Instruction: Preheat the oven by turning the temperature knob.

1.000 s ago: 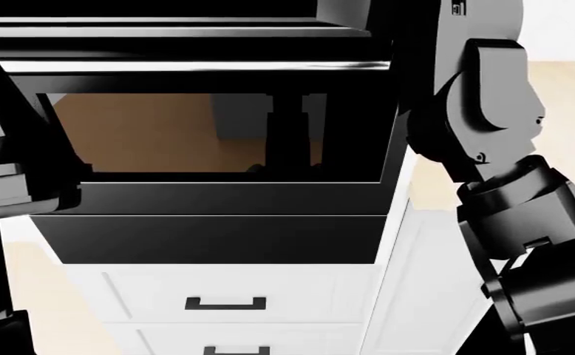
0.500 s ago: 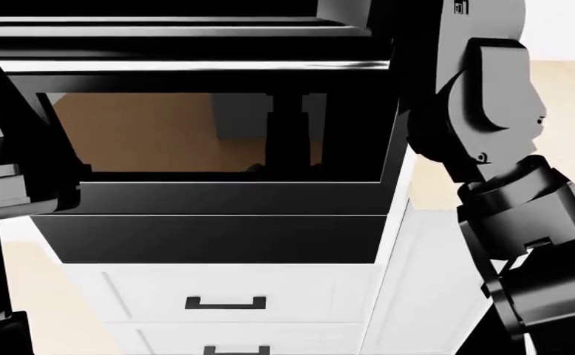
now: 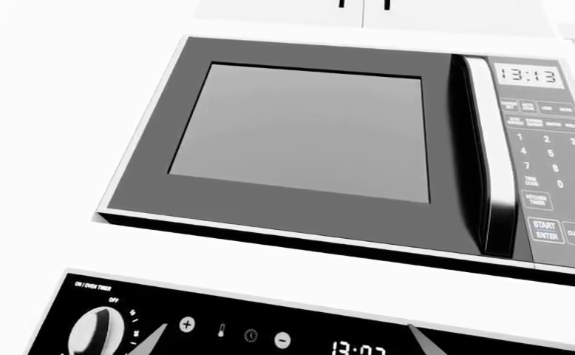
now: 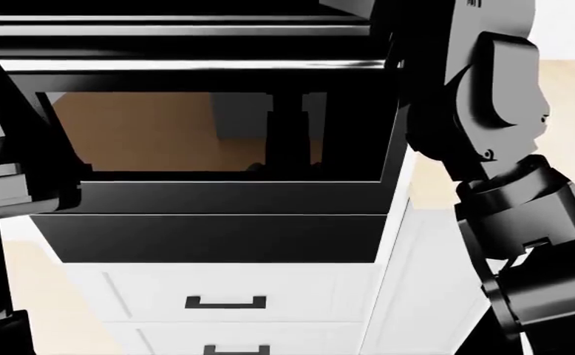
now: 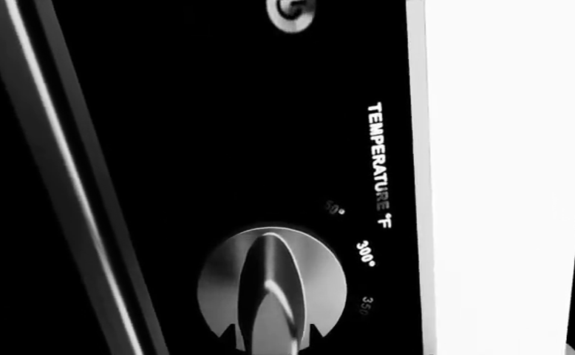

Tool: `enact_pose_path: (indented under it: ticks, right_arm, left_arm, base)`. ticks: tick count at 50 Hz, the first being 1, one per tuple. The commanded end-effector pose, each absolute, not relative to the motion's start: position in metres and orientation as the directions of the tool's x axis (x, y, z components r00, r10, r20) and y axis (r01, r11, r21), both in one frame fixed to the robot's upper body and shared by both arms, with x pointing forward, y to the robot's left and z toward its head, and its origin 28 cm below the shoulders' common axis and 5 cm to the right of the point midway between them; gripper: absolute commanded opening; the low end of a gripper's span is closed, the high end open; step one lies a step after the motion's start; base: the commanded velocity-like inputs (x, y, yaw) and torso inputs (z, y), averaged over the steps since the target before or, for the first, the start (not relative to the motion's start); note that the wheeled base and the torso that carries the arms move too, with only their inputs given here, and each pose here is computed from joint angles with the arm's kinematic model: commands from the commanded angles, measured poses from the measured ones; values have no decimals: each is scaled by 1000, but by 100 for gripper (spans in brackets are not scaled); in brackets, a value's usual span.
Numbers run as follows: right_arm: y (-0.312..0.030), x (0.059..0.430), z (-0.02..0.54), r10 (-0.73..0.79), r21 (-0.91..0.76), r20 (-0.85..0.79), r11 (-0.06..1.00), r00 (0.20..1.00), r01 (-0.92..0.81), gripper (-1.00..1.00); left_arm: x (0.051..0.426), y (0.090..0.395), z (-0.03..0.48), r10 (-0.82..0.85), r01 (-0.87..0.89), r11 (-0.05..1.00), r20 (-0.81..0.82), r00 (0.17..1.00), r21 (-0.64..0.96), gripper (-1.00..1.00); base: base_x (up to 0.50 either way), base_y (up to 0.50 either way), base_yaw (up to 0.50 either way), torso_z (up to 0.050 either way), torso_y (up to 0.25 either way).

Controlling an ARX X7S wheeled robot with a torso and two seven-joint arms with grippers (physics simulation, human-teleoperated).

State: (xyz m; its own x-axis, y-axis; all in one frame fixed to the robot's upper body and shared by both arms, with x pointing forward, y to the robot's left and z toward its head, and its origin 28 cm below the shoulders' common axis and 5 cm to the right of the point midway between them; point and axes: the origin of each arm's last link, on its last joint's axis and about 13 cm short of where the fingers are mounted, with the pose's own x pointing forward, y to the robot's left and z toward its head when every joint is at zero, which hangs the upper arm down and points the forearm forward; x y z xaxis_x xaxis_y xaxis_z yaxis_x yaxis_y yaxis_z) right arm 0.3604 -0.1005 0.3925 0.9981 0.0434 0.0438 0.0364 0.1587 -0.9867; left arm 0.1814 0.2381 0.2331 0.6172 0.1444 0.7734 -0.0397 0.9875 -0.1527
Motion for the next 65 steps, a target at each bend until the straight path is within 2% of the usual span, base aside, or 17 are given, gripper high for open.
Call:
enact_pose_path:
  ticks: [1, 12, 38, 65]
  right_arm:
    - [-107, 356, 400, 25, -978, 76, 199, 997, 70, -100]
    - [-108, 354, 402, 25, -975, 81, 208, 996, 74, -100]
    - [-112, 350, 408, 33, -948, 103, 306, 994, 89, -100]
    - [-122, 343, 416, 36, -887, 146, 447, 989, 115, -100]
  left_arm:
    - [182, 238, 233, 144, -40, 987, 773, 618, -153, 100]
    - [182, 238, 233, 143, -39, 988, 773, 618, -152, 100]
    - [182, 237, 232, 139, -36, 988, 773, 619, -149, 100]
    - [181, 237, 232, 138, -34, 988, 770, 622, -149, 100]
  base:
    - [0, 0, -3, 8, 0]
    - [-4, -1, -3, 8, 0]
    - [-5, -1, -3, 8, 0]
    - [-4, -1, -4, 8, 0]
